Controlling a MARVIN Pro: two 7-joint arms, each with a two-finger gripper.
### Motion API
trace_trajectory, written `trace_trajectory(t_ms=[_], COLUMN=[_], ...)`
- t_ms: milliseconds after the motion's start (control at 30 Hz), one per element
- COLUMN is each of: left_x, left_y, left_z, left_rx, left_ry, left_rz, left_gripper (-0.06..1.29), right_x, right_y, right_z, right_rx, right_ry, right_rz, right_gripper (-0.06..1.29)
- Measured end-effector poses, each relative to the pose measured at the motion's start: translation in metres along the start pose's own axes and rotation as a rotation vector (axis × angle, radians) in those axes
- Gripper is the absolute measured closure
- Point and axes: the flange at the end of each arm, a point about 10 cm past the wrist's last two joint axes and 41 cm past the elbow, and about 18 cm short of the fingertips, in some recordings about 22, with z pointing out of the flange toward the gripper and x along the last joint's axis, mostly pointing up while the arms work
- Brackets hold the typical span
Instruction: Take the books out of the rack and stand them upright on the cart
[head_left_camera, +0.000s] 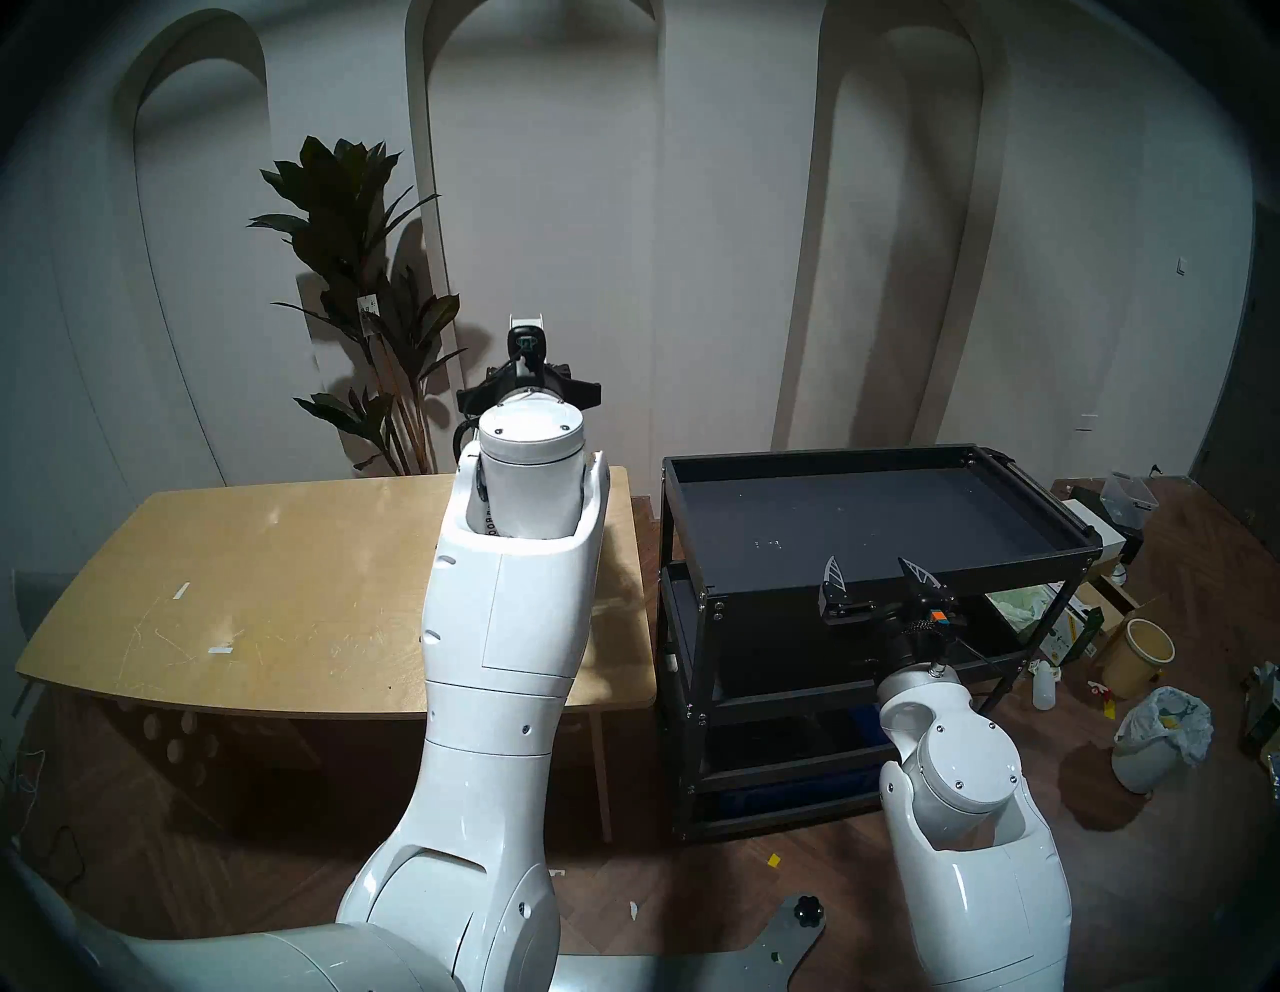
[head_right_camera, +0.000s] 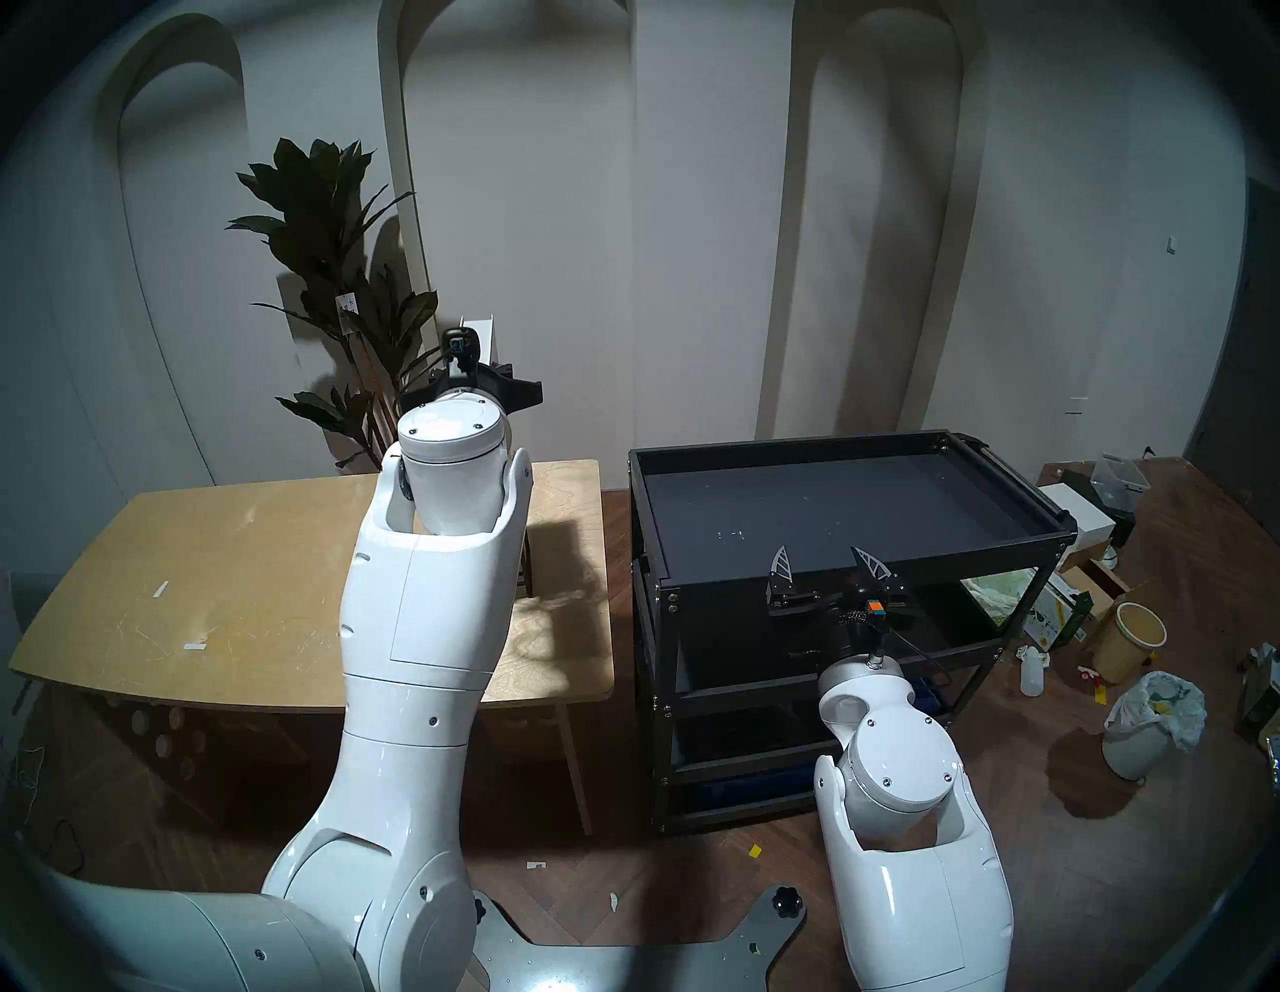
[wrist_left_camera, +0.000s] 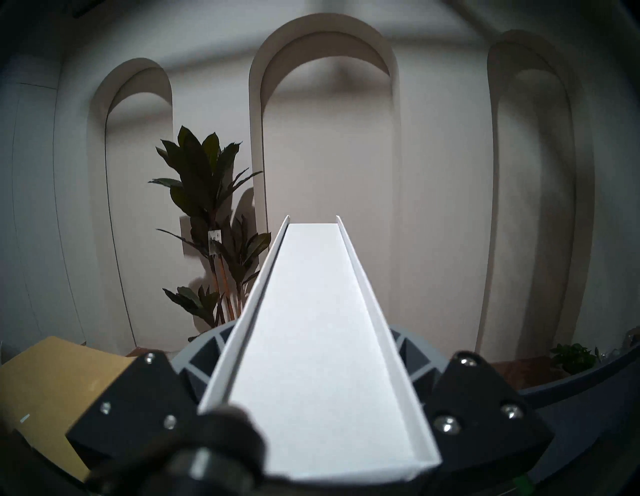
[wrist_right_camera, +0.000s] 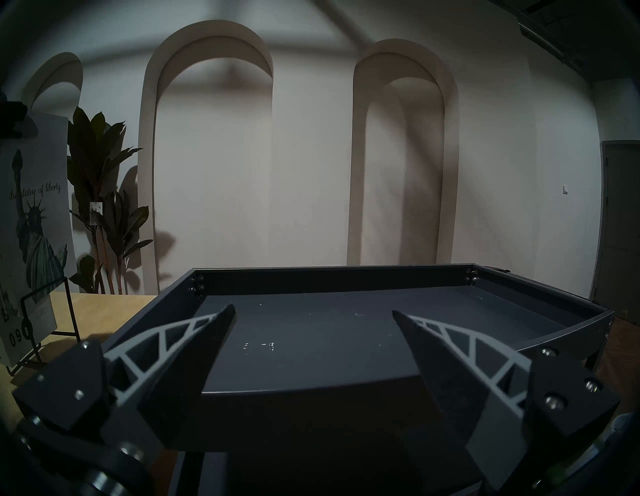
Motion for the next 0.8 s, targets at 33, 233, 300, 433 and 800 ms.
trace_trajectory(t_ms=[33,233,300,433,800], left_x=[0.004,0.033,0.042,0.059,0.081], left_y=[0.0,0.006,0.012,0.031,0.112], left_z=[-0.002,-0.015,-0.019,-0.026,-0.041], left_rx=[-0.003,-0.035,-0.055,-0.105,-0.252], left_ry=[0.006,0.048,0.057,0.076,0.102], left_rz=[-0.001,0.001,0.005,0.02,0.087], left_gripper=[0.66,0.66,0.66,0.66,0.66], right_x=[0.0,0.002,0.003,0.008,0.028], right_y=[-0.001,-0.009,-0.012,-0.019,-0.046], right_z=[0.0,0.003,0.004,0.007,0.01], right_rx=[0.003,0.03,0.043,0.073,0.157], right_ry=[0.0,0.008,0.015,0.037,0.118], right_rz=[0.001,0.003,-0.004,-0.024,-0.062], right_gripper=[0.0,0.0,0.0,0.0,0.0])
